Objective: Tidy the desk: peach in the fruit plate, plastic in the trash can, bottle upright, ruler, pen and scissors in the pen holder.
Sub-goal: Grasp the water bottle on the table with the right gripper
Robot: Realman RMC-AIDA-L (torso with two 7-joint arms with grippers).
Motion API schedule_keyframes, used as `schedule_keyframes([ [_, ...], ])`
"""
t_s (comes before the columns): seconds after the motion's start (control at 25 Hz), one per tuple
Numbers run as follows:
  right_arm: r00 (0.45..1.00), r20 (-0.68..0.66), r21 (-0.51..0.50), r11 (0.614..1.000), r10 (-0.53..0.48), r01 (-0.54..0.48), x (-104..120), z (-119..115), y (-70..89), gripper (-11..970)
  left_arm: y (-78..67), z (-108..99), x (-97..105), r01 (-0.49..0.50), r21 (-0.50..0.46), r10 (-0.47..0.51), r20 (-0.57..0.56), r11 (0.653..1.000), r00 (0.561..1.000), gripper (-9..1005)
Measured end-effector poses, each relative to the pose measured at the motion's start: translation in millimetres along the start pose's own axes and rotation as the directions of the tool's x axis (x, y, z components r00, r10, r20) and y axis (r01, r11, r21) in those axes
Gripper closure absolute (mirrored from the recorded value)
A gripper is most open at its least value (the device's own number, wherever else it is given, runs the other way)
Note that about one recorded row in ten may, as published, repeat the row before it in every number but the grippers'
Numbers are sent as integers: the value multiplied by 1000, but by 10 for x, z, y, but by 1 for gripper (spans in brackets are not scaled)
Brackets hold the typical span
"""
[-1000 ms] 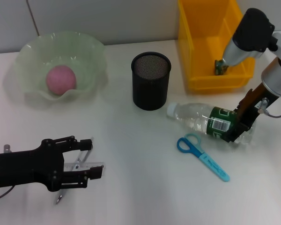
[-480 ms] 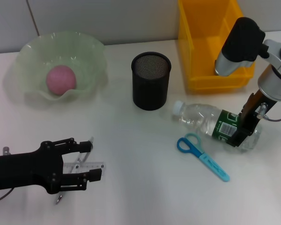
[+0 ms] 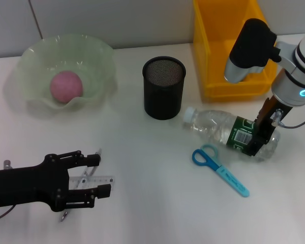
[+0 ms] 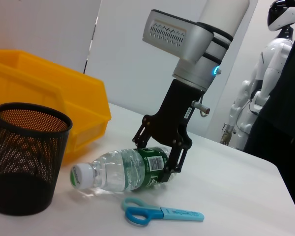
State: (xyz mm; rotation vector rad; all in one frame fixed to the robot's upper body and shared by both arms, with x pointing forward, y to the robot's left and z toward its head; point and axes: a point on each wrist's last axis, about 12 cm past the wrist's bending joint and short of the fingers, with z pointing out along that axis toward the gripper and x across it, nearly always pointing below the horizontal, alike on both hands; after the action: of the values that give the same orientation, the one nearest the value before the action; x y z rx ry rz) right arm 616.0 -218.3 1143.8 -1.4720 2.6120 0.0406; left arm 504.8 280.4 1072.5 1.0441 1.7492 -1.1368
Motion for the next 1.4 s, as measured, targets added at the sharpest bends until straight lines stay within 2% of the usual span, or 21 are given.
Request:
schedule_keyframes([
  [1.4,1000,-25,-8,1000,11,-11,25,153,-2,188,5,2,-7,-2,-1,2,1,1000,1000,165],
])
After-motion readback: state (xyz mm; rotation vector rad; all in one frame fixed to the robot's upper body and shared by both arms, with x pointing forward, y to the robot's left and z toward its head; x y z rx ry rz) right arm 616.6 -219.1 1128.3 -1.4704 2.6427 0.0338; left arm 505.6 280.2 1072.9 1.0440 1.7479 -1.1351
